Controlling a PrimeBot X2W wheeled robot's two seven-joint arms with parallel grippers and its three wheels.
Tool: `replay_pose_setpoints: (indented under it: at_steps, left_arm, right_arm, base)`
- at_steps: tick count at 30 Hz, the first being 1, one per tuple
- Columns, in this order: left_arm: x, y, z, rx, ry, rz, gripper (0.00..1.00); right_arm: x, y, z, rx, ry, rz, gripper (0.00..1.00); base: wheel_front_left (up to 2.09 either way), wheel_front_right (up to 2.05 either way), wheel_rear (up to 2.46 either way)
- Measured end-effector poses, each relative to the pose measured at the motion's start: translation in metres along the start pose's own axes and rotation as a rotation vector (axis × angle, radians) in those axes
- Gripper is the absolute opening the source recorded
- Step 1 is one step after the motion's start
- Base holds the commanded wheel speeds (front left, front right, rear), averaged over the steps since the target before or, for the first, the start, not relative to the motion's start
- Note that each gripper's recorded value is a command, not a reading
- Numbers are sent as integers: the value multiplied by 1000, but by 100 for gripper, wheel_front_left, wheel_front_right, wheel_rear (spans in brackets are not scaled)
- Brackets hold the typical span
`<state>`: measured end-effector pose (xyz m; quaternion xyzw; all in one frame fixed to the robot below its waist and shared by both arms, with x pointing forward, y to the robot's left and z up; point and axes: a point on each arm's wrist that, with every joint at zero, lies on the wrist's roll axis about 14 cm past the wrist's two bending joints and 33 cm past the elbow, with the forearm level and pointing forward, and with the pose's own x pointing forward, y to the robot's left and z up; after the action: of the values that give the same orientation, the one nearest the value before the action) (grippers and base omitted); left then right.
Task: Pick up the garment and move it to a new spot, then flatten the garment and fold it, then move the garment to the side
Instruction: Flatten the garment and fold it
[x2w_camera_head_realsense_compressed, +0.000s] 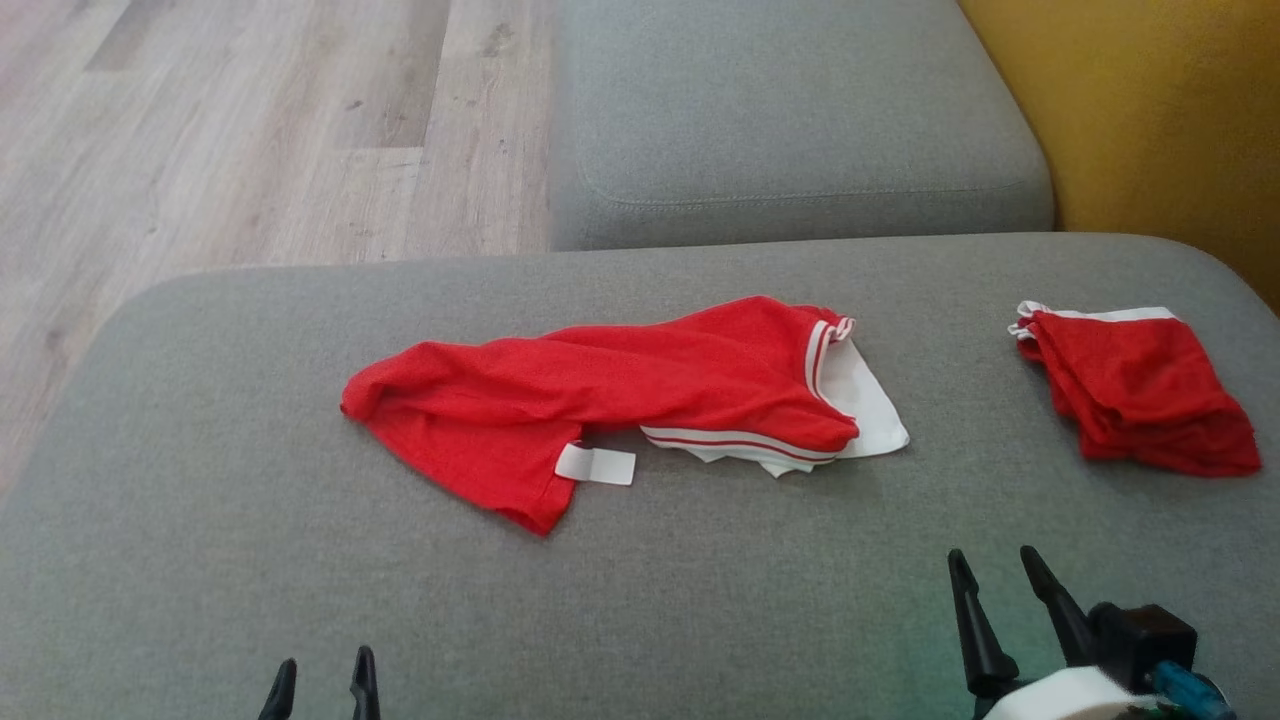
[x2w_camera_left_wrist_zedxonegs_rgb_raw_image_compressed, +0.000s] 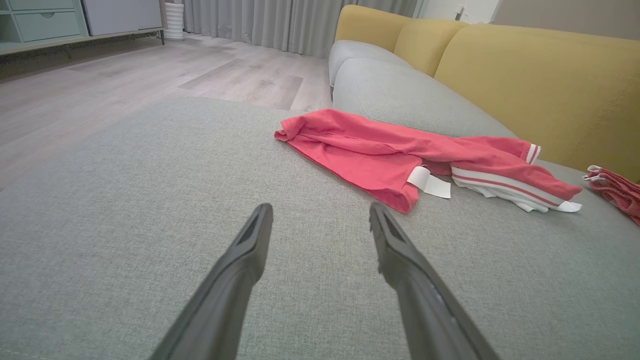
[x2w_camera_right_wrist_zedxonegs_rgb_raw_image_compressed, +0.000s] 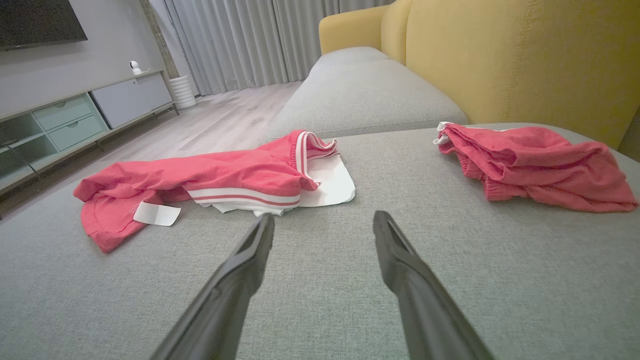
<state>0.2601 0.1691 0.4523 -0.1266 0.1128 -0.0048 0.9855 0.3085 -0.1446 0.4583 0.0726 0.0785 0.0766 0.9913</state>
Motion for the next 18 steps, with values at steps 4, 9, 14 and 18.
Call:
replay_pose_setpoints:
  at_steps: [4,9,14,18]
  left_arm:
    - [0,2,-2,-2,7,10,100]
    - [4,6,1,0,3,25,100]
    - [6,6,0,3,19,33,100]
    - [5,13,-1,-3,23,70,100]
  right_arm:
    - [3,2,-1,-1,8,7,100]
    - [21,8,3,-39,20,36,100]
    - [61,15,3,-94,66,70,100]
    - [88,17,-15,-128,152,83,100]
  base:
    - [0,0,0]
    - [0,0,0]
    - [0,0,0]
    - [0,0,0]
